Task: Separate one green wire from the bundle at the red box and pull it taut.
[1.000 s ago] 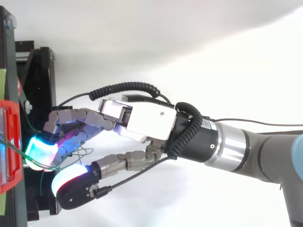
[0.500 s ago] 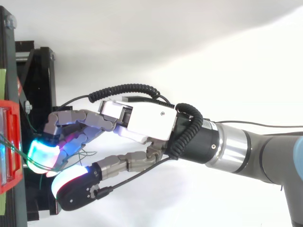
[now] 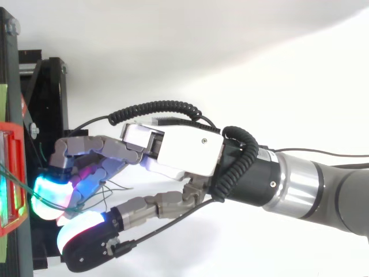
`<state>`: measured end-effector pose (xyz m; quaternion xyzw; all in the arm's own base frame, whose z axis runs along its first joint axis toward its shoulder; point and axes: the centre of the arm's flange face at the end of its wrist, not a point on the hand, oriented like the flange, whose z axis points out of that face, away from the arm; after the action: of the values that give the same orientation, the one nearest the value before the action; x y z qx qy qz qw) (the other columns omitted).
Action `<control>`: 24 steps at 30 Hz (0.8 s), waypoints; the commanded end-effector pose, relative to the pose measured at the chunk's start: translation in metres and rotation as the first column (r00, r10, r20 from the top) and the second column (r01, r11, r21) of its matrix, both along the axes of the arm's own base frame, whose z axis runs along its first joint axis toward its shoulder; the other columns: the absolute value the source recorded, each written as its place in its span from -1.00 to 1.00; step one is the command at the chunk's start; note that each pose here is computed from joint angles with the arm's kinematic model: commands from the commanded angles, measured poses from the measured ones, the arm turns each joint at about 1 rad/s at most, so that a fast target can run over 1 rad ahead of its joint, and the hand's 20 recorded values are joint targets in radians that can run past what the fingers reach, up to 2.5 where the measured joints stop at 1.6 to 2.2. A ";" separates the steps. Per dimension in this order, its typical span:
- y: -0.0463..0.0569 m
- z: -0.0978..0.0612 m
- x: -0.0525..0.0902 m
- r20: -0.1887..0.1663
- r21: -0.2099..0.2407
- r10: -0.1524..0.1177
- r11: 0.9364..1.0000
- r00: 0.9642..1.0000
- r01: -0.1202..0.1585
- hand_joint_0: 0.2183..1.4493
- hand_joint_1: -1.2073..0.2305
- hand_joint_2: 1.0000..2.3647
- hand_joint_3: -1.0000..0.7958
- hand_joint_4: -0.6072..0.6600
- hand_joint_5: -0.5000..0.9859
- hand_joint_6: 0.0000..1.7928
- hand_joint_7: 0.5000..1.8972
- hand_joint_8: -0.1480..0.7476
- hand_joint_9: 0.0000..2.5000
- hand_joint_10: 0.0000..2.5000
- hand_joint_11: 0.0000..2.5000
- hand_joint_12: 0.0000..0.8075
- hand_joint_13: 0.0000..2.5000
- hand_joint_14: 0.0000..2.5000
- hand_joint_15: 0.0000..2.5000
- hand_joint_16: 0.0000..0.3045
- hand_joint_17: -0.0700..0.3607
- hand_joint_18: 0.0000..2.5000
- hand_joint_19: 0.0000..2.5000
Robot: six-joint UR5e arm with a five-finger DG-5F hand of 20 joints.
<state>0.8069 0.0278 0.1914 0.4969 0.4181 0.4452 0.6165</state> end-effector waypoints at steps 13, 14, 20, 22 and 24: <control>0.009 0.033 0.002 -0.081 0.028 0.012 1.000 0.997 -0.010 -0.34 -0.21 -1.00 -0.40 0.38 -0.49 -0.37 0.27 0.13 -0.33 -0.99 -0.78 0.01 -0.42 -1.00 -0.85 -0.70 -0.19 -0.54 -0.77; 0.008 0.032 0.000 -0.109 0.028 0.012 1.000 0.994 -0.009 -0.34 -0.21 -1.00 -0.40 0.39 -0.49 -0.37 0.26 0.13 -0.33 -0.99 -0.79 0.01 -0.42 -1.00 -0.84 -0.70 -0.19 -0.55 -0.76; 0.008 0.032 -0.002 -0.130 0.049 0.016 0.999 0.991 -0.009 -0.34 -0.20 -1.00 -0.40 0.38 -0.49 -0.37 0.26 0.13 -0.33 -0.99 -0.79 0.01 -0.42 -1.00 -0.84 -0.70 -0.19 -0.55 -0.76; 0.008 0.032 -0.002 -0.125 0.066 0.018 0.998 0.992 -0.010 -0.34 -0.20 -0.99 -0.40 0.38 -0.49 -0.39 0.29 0.13 -0.34 -0.99 -0.78 0.01 -0.42 -1.00 -0.85 -0.70 -0.19 -0.54 -0.76; 0.007 0.031 -0.003 -0.127 0.077 0.018 0.997 0.992 -0.008 -0.34 -0.19 -1.00 -0.40 0.38 -0.49 -0.39 0.28 0.12 -0.33 -0.99 -0.78 0.01 -0.42 -1.00 -0.84 -0.70 -0.19 -0.54 -0.76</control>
<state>0.8048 0.0355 0.2230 0.5389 0.4462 0.4290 0.5713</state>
